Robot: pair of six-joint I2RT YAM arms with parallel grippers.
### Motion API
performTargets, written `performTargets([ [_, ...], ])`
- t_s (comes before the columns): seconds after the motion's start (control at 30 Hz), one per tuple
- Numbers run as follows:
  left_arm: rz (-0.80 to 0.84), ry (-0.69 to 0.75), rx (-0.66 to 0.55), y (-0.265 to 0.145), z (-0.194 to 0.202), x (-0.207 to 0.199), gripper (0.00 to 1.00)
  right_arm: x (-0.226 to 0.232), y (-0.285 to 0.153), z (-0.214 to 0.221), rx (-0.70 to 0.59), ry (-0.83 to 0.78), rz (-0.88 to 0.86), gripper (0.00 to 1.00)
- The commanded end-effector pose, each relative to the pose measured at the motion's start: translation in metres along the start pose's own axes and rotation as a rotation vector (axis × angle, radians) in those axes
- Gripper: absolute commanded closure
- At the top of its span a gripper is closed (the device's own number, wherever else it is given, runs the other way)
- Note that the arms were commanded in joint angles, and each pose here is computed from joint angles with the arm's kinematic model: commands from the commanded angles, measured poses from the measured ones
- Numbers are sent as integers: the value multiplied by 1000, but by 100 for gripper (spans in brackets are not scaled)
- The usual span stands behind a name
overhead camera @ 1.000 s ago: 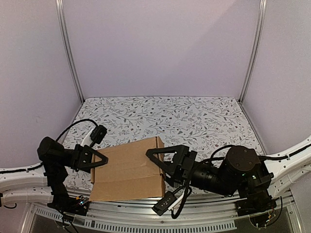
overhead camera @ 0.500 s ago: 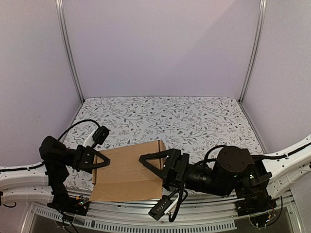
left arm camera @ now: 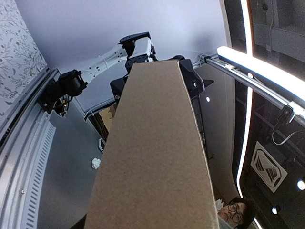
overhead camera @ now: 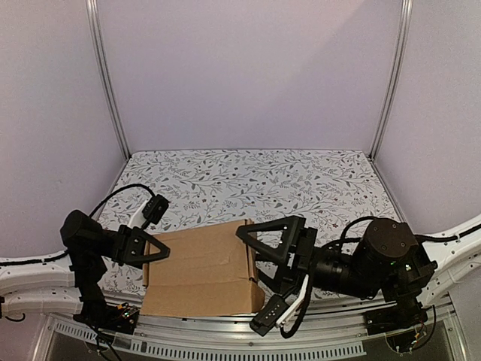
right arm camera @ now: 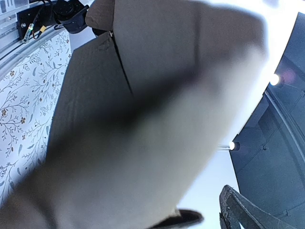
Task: Fold the paper box
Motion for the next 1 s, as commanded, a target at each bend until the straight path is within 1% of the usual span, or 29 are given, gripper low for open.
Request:
performTargets([
  [0.0,0,28,15,0,-1,-6,100,-4,-15,13,62,26,27,9],
  [0.03,1,27,14,0,-1,-6,100,-3,-17,14,63,29,28,9],
  [0.13,4,30,13,0,-1,-7,100,-1,-20,17,76,47,27,16],
  [0.27,6,34,12,0,-1,-9,100,3,-19,14,63,66,19,28],
  [0.33,4,33,11,0,-2,-8,100,4,-17,13,57,68,15,33],
  [0.4,2,32,9,1,-2,-7,100,6,-15,11,52,66,10,36],
  [0.63,-3,28,10,1,-2,-5,100,7,-11,8,40,70,10,37],
  [0.83,-3,28,12,1,-2,-5,100,10,-7,5,32,72,1,44],
  [0.97,0,34,13,1,-3,-6,100,14,-2,1,19,66,-11,46],
])
Point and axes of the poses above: each gripper's point midway between its finger pads, its own y axis out along the fingers, its own x axis along the line the jaws close on, z = x × y, the point moved 6 cm from there along -y, back along the fingers, and after that the axes turned 1 degree about -y, right-handed, at the moved point
